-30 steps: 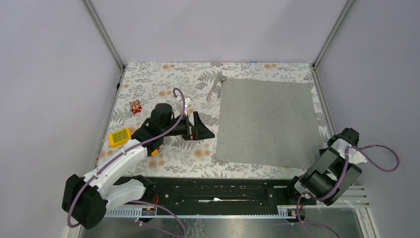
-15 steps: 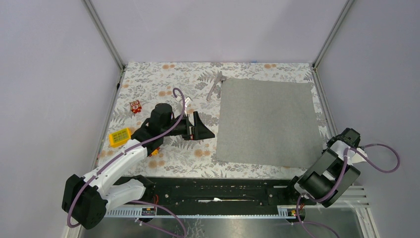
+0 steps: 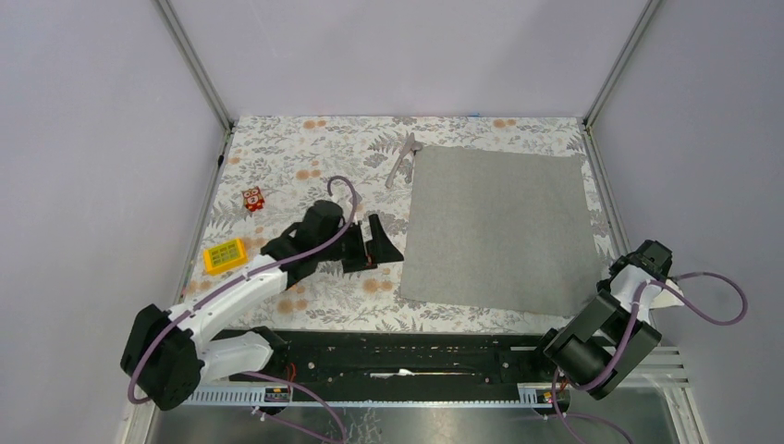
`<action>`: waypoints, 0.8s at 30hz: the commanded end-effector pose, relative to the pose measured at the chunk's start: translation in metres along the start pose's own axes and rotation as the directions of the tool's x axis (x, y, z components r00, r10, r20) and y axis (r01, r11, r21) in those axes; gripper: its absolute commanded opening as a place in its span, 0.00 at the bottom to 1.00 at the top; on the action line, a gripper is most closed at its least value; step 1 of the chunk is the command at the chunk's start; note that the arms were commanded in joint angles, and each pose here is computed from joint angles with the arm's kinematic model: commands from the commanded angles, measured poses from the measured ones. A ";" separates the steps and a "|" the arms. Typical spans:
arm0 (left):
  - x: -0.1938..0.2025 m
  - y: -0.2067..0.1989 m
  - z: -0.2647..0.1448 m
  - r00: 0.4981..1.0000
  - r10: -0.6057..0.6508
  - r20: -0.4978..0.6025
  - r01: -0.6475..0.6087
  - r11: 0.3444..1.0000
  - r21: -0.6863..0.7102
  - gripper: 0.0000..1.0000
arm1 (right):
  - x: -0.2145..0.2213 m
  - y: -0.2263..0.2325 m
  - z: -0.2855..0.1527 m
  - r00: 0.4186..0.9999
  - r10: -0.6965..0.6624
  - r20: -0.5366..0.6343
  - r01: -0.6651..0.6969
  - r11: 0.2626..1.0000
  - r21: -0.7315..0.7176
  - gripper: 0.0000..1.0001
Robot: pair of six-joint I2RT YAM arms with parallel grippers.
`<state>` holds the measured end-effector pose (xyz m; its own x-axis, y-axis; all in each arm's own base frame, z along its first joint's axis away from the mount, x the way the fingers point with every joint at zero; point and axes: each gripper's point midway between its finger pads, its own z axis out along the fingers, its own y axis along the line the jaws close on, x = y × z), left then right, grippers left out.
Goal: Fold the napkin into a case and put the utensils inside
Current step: Pick up the flattened napkin from the center of the board.
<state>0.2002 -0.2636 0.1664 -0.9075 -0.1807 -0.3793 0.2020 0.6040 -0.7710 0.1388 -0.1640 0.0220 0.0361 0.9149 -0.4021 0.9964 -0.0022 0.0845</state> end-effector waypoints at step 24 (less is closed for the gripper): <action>0.077 0.082 0.074 0.782 -0.546 0.302 0.566 0.418 -0.710 0.64 | 0.025 0.007 -0.008 0.999 0.008 -0.040 -0.013 0.992 -0.128 0.00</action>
<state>0.1654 -0.2848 0.0347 -0.8119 -0.5837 -0.0116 -0.5662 0.7920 -0.2286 0.1391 -0.1394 0.0209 0.0708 0.9261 -0.3707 0.9823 -0.0001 0.1874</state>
